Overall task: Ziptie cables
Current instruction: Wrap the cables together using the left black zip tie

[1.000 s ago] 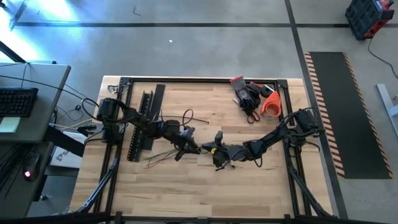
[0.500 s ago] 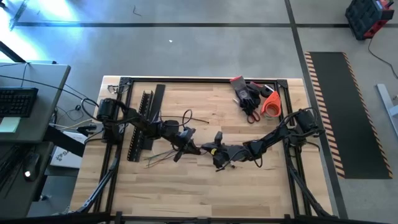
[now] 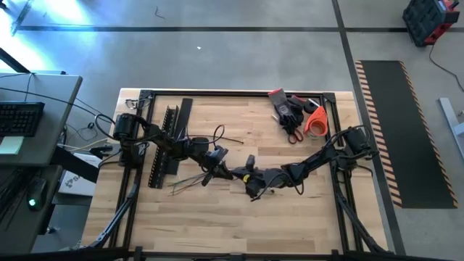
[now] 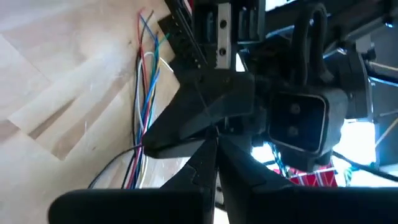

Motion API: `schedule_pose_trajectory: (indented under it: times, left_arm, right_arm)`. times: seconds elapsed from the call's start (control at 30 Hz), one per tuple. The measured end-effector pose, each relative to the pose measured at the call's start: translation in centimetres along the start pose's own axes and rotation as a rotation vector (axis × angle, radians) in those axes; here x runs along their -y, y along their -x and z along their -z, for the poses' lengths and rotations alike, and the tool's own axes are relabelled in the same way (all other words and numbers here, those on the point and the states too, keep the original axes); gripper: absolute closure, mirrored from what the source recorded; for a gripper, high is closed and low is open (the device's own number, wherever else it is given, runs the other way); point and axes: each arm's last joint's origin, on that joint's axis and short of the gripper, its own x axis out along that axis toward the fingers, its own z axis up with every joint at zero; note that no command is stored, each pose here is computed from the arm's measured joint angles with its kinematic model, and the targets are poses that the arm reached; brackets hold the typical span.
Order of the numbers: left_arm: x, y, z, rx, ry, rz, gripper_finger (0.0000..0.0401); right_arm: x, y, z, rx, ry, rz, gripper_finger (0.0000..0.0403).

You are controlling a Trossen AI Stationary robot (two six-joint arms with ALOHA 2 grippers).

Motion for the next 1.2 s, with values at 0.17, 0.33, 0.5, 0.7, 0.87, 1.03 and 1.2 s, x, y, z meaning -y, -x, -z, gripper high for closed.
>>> schedule_pose_trajectory:
  times: [0.17, 0.33, 0.5, 0.7, 0.87, 1.03, 1.2]
  left_arm:
    - [0.0, 0.0, 0.0, 0.0, 0.001, -0.005, 0.0401]
    - [-0.1, 0.0, 0.0, 0.003, 0.014, -0.017, 0.0401]
    - [0.0, 0.0, 0.1, 0.0, 0.022, -0.019, 0.0401]
    - [0.2, -0.2, 0.1, -0.002, 0.028, -0.012, 0.0401]
    - [0.2, -0.2, 0.1, 0.002, 0.044, -0.025, 0.0401]
    - [0.1, -0.2, 0.1, 0.007, 0.046, -0.049, 0.0401]
    - [0.1, -0.2, 0.1, 0.018, 0.071, -0.082, 0.0401]
  right_arm:
    - [0.0, -0.1, 0.2, -0.021, -0.045, -0.003, 0.0403]
    - [0.1, -0.3, 0.8, -0.092, -0.16, 0.019, 0.0395]
    - [-0.1, -0.3, 1.0, -0.123, -0.227, 0.017, 0.0343]
    - [-0.5, 0.1, 0.5, -0.112, -0.229, -0.014, 0.0261]
    - [0.3, 0.4, 0.1, -0.082, -0.313, -0.011, 0.0237]
    - [1.3, 2.0, 1.0, -0.016, -0.405, -0.078, 0.0242]
    - [1.8, 3.3, 3.0, -0.008, -0.534, -0.119, 0.0246]
